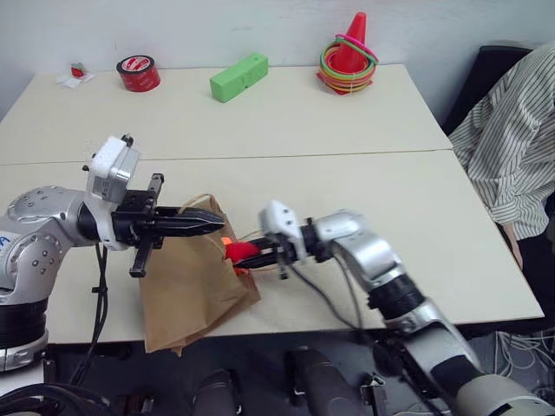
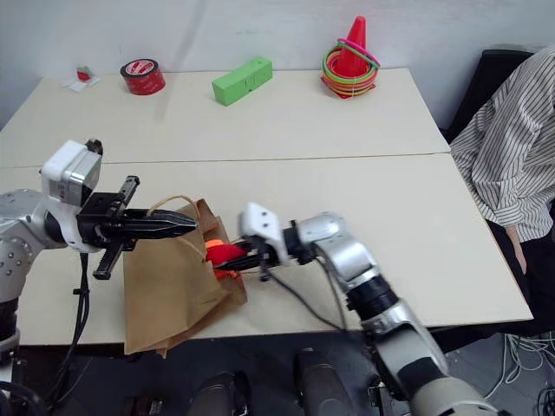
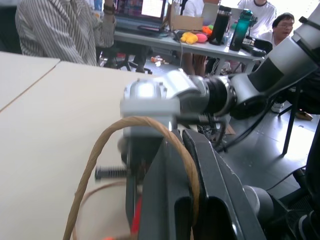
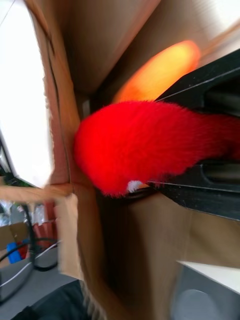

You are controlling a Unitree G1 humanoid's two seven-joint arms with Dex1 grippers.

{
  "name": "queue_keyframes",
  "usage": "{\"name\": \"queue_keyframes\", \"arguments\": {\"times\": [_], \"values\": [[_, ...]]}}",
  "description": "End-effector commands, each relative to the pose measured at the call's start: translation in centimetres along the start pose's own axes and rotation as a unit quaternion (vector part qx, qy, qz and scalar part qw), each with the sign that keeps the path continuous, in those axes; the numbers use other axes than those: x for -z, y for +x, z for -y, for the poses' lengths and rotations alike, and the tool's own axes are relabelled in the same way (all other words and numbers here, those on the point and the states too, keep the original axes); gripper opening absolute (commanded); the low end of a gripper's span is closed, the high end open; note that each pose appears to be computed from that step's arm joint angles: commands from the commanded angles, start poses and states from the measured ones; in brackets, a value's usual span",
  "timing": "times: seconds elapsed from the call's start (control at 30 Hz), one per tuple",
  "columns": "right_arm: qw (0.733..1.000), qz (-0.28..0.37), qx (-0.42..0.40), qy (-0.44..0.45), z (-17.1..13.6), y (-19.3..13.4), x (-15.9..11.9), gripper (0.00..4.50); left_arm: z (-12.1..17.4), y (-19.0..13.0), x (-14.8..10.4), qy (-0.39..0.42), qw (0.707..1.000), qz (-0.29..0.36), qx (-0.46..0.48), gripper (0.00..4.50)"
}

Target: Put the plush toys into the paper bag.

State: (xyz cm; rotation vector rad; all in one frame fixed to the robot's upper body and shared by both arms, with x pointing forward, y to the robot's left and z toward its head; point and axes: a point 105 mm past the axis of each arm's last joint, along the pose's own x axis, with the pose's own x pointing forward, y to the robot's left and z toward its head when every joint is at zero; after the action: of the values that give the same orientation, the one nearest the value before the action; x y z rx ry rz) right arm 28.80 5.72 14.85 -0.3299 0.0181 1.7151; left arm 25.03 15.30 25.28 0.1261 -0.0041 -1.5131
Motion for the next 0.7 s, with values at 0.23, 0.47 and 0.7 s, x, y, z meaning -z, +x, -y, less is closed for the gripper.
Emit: {"name": "queue_keyframes", "arguments": {"times": [0.23,0.47,0.7], "values": [[1.000,-0.023,0.007,-0.016,0.4,4.0,1.3,0.33,-0.5,1.0,-0.9,0.026,0.999,0.025,0.012,0.00],[0.996,-0.006,0.088,-0.030,2.5,4.1,1.2,0.33,-0.3,0.7,-0.8,0.016,0.999,0.027,0.021,0.00],[0.997,0.007,0.051,-0.051,1.4,4.3,1.6,0.33,-0.5,0.6,-2.3,0.009,0.998,0.047,0.051,0.00]]}}
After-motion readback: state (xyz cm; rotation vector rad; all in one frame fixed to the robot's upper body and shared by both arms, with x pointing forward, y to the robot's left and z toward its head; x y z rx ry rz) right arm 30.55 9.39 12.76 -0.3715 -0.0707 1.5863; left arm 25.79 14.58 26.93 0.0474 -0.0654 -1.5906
